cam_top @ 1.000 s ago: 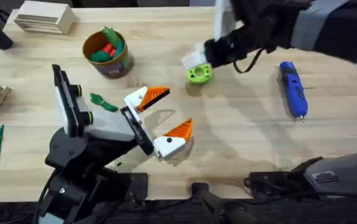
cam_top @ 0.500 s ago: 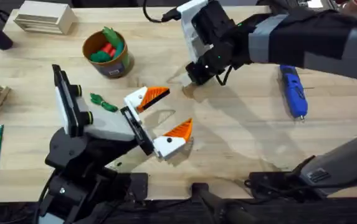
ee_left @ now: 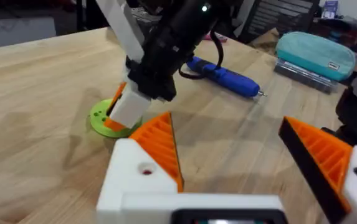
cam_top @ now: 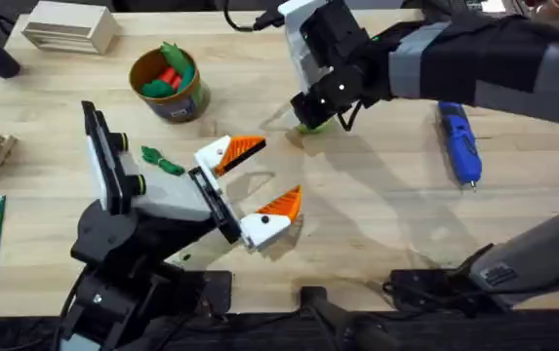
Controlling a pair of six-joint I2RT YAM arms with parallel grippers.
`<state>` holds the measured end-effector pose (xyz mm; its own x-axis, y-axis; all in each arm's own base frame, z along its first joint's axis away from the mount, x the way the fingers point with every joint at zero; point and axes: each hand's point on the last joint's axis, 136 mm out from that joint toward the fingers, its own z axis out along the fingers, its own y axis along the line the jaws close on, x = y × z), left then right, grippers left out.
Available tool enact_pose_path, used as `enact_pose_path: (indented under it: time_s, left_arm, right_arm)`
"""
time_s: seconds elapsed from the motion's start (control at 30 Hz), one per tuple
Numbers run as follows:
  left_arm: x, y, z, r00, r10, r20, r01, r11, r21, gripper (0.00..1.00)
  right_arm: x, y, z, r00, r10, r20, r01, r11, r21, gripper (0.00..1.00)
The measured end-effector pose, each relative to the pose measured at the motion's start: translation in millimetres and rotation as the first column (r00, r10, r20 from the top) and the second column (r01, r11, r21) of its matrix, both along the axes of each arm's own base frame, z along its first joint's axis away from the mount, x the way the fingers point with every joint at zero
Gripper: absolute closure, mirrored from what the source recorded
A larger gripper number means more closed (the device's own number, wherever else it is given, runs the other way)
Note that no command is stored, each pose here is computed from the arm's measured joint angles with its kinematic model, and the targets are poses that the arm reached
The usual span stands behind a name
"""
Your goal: Pick up the gripper from the table and insert it into the empty holder that is missing its gripper. Then pick up a screw, insert it into the mounting hole, and use the screwdriver to tighten it. Finally, clean up the table by picking up the vegetable and placing it into the bucket.
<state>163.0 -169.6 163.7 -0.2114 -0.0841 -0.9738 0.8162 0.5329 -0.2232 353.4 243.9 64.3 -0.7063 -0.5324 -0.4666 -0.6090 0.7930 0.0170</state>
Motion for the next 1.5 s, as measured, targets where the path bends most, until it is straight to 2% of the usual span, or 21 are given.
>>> enact_pose_path:
  time_s: [0.1,0.2,0.27,0.83,1.03,1.27,1.5]
  left_arm:
    - [0.0,0.0,0,1.000,0.000,0.000,0.000,1.000,0.000,0.014]
    - [0.0,0.0,0,1.000,0.000,0.000,0.000,1.000,0.000,0.014]
    - [0.0,0.0,0,1.000,0.000,0.000,0.000,1.000,0.000,0.014]
    - [0.0,0.0,0,1.000,0.000,0.000,0.000,1.000,0.000,0.014]
    - [0.0,0.0,0,1.000,0.000,0.000,0.000,1.000,0.000,0.014]
    - [0.0,0.0,0,1.000,0.000,0.000,0.000,1.000,0.000,0.014]
    - [0.0,0.0,0,1.000,0.000,0.000,0.000,1.000,0.000,0.014]
  right_arm:
    - [0,-2,-8,1.000,-0.003,-0.013,0.003,1.000,-0.018,0.779]
    - [1,-5,-9,1.000,-0.014,-0.009,0.014,1.000,-0.028,0.925]
    - [2,-5,-8,1.000,-0.014,-0.010,0.014,0.999,-0.029,0.984]
    - [-1,-7,-1,1.000,-0.014,-0.008,0.014,1.000,-0.028,0.994]
    - [-11,-13,45,0.999,-0.014,0.037,0.014,1.000,0.004,0.994]
    - [-29,-13,104,1.000,0.011,-0.008,-0.011,1.000,-0.020,0.994]
    - [-48,35,172,0.988,0.145,0.046,-0.149,0.983,0.108,0.994]
